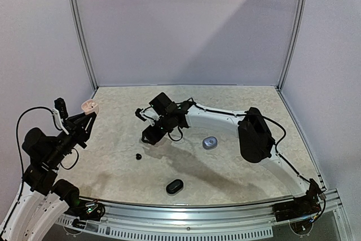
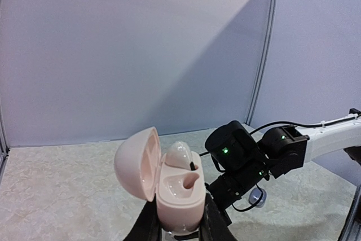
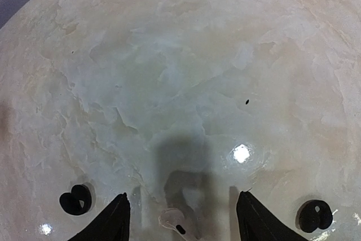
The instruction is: Insert the wireless bluetooth earbuds into the charging case
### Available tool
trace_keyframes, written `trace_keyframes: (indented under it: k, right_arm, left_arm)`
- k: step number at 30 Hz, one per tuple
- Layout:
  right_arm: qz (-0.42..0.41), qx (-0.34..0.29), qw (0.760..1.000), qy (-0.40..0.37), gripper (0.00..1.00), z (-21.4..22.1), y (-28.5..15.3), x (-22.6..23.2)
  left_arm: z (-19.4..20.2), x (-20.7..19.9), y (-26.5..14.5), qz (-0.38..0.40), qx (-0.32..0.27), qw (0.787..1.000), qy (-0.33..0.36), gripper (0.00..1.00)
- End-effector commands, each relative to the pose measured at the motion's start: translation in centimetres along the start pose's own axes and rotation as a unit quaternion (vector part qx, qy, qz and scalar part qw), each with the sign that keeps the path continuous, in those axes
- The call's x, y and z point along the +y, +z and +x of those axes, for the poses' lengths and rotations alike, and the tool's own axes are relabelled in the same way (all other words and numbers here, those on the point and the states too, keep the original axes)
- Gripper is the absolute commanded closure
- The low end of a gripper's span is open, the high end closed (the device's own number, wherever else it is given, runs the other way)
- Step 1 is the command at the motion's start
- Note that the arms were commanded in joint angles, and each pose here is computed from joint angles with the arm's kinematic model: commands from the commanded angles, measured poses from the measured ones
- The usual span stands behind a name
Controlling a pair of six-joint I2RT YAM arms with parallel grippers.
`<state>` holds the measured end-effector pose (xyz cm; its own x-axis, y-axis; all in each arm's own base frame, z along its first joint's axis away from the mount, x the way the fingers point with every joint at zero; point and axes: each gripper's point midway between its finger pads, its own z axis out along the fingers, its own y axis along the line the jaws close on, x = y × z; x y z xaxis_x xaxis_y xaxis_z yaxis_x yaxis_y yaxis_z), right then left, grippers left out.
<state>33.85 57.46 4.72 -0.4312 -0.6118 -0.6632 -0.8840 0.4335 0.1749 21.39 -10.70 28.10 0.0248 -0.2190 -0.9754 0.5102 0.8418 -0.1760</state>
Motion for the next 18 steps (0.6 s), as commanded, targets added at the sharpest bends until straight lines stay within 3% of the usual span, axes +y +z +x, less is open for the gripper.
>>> trace_keyframes:
  k: [1,9,18]
  right_arm:
    - [-0.003,0.036,0.999,-0.005,0.36,3.3,2.4,0.8]
    - [0.026,0.063,0.997,-0.023,0.47,5.1,2.7,0.8]
    - [0.083,0.06,0.994,-0.037,0.72,5.0,1.6,0.1]
  left_arm:
    - [0.5,0.0,0.0,0.005,0.0,1.0,0.004,1.0]
    - [0.6,-0.1,0.0,0.007,0.001,1.0,0.004,1.0]
    - [0.6,0.0,0.0,0.006,0.002,1.0,0.006,1.0]
